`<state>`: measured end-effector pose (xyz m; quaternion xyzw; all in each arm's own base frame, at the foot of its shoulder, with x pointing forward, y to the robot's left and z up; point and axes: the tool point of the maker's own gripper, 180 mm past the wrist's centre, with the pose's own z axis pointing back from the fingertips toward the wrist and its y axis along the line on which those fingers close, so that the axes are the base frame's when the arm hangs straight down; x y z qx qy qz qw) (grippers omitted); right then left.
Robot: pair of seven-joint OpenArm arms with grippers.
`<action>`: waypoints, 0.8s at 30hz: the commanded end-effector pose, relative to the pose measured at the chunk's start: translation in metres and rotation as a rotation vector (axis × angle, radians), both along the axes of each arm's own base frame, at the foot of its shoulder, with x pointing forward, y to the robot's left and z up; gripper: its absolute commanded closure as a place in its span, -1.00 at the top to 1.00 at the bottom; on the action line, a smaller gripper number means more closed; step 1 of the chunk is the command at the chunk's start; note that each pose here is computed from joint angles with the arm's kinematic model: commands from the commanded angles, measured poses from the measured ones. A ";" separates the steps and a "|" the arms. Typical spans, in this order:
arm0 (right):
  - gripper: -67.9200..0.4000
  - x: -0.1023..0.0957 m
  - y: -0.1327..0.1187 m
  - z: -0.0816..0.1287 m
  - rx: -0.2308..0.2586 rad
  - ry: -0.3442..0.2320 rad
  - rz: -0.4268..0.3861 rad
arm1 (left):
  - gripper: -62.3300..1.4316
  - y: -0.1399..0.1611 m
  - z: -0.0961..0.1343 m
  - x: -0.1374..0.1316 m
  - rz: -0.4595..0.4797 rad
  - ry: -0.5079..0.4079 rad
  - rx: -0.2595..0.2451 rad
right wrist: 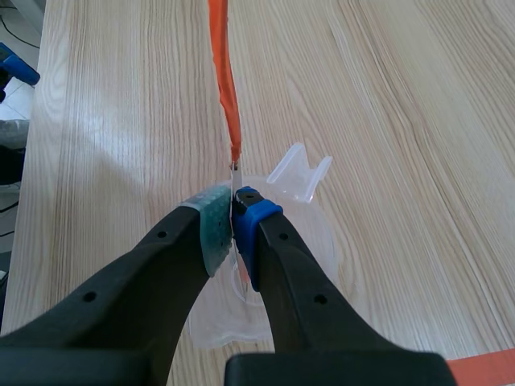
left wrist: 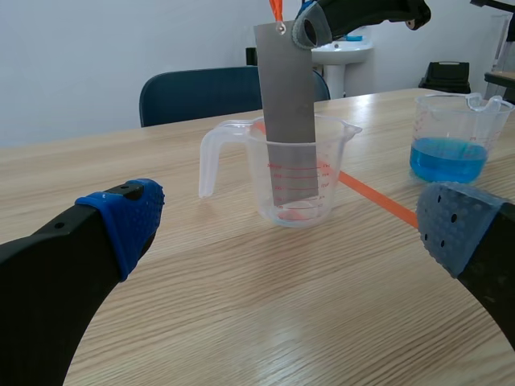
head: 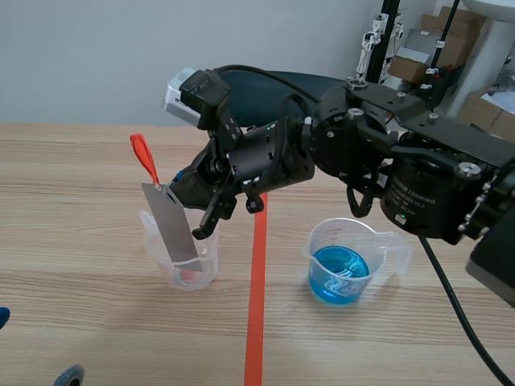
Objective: Do the redox reaction experiment. put the plate into the left beaker
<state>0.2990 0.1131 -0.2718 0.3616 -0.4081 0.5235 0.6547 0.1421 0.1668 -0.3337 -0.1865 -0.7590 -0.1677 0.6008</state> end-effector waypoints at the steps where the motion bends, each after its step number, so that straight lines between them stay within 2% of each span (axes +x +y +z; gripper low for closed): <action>1: -0.97 0.003 0.007 0.015 0.044 -0.029 0.006 | 1.00 0.001 0.012 0.001 0.002 -0.055 -0.024; 7: -0.97 0.000 0.009 0.006 0.014 -0.083 0.021 | 1.00 0.001 0.012 0.001 0.002 -0.055 -0.024; 20: -0.95 -0.008 0.009 0.005 0.011 -0.080 0.069 | 1.00 0.001 0.012 0.001 0.002 -0.055 -0.024; 22: -0.70 -0.008 0.008 0.004 0.007 -0.079 0.068 | 1.00 0.001 0.012 0.001 0.002 -0.055 -0.024; 24: -0.20 -0.007 0.006 0.003 0.002 -0.079 0.066 | 1.00 0.001 0.012 0.001 0.002 -0.055 -0.024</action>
